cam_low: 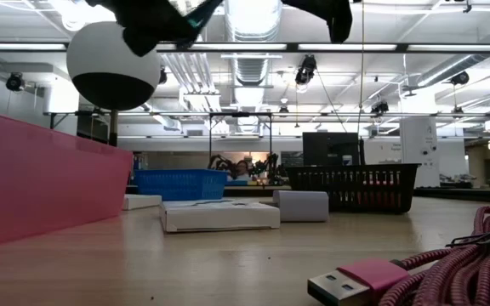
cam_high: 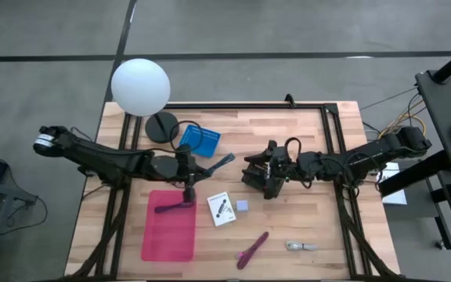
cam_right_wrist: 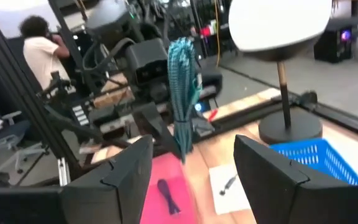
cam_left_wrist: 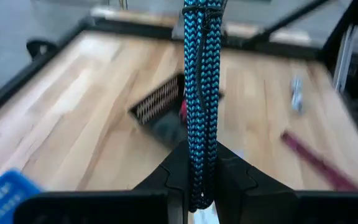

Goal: Pick and place items into bin
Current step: Put the light blue charger cable into the pink bin

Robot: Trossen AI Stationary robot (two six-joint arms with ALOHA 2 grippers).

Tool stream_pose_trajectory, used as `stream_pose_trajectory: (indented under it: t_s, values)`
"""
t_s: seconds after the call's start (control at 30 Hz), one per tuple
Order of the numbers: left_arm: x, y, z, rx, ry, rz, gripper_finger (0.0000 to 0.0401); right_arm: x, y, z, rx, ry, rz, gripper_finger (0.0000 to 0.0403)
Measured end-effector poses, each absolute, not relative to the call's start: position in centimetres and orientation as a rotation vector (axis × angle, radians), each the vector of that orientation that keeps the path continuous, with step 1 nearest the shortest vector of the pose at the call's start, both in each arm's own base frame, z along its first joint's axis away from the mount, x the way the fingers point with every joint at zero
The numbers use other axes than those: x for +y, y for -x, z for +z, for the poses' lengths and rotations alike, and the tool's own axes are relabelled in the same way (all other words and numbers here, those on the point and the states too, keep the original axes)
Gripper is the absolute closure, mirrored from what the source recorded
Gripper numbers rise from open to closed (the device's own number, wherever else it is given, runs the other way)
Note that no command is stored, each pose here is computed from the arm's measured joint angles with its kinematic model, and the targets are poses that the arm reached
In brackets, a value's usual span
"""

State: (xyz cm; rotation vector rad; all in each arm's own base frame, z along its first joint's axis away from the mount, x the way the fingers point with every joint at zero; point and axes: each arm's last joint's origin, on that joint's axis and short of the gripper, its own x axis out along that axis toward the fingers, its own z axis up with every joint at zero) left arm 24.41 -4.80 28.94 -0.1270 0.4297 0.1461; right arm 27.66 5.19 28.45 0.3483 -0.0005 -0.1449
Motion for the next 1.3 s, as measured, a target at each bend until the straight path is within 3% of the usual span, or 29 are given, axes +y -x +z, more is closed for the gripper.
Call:
stream_pose_trajectory:
  t_s: [0.47,0.8,1.3]
  values:
    - [-6.7,-19.9,26.5,0.866,0.205,0.088,0.0377,5.2,-27.6,27.9,0.051,-0.376,-0.154,0.0193]
    - [-9.0,-18.1,24.4,1.119,0.082,0.020,0.0377,5.2,-27.6,27.3,0.116,-0.356,-0.163,0.0193]
    - [-10.2,-18.7,21.0,1.392,0.012,0.009,0.0377,5.2,-27.5,27.0,0.138,-0.349,-0.168,0.0193]
